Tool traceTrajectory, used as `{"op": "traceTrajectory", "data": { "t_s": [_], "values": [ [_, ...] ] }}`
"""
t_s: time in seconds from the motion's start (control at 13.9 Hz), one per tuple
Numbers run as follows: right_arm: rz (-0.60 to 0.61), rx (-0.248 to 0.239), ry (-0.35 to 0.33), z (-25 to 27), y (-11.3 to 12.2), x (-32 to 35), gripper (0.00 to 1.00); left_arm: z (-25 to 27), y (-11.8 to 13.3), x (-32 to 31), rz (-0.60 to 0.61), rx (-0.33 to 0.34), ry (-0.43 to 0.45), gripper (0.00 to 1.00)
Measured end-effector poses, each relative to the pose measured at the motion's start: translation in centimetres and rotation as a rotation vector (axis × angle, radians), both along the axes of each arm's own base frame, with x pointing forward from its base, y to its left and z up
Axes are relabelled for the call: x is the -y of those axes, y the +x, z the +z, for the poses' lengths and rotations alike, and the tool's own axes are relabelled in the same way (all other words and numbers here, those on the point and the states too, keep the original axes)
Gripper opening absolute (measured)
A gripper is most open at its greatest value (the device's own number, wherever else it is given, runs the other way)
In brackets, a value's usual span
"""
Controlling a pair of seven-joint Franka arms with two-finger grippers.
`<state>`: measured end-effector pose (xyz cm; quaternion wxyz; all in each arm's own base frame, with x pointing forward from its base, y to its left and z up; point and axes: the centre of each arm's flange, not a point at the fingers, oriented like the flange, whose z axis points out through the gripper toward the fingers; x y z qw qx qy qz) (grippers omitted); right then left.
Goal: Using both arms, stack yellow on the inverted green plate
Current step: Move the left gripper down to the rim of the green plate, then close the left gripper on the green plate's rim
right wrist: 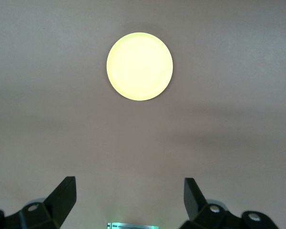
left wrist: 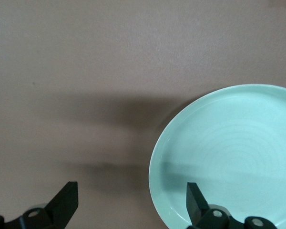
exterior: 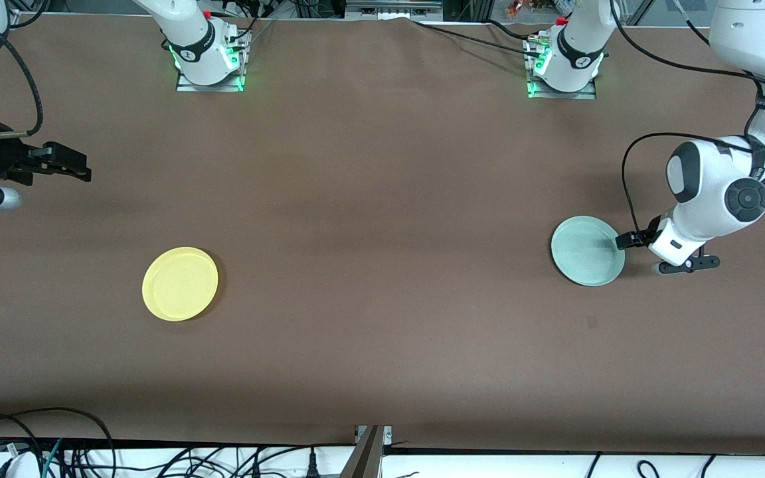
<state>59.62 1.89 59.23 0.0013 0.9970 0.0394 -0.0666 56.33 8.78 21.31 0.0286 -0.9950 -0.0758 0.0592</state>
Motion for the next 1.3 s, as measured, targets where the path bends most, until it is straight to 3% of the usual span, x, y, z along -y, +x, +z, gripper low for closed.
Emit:
{"op": "traceTrajectory", "data": {
  "t_s": [0.29,0.43,0.94,1.08,1.15,1.23,1.3],
  "values": [
    [-0.001,0.0,0.0,0.0,0.0,0.1,1.0,-0.8,-0.2,-0.1,0.001,-0.013,-0.001,0.94],
    [-0.001,0.0,0.0,0.0,0.0,0.1,1.0,-1.2,-0.3,-0.2,0.003,-0.021,-0.002,0.77],
    [-0.003,0.0,0.0,0.0,0.0,0.2,1.0,-2.8,-0.7,-0.5,0.009,-0.048,-0.005,0.73],
    [-0.003,0.0,0.0,0.0,0.0,0.2,1.0,-2.8,-0.7,-0.4,0.008,-0.048,-0.006,0.56],
    [-0.003,0.0,-0.001,0.0,0.0,0.2,1.0,-2.8,-0.7,-0.3,0.007,-0.049,-0.007,0.42],
    [-0.004,0.0,-0.001,0.0,0.0,0.2,1.0,-3.0,-0.7,-0.3,0.006,-0.051,-0.007,0.35],
    [-0.005,0.0,-0.001,0.0,0.0,0.3,1.0,-3.1,-0.8,-0.2,0.005,-0.054,-0.008,0.35]
  ]
}}
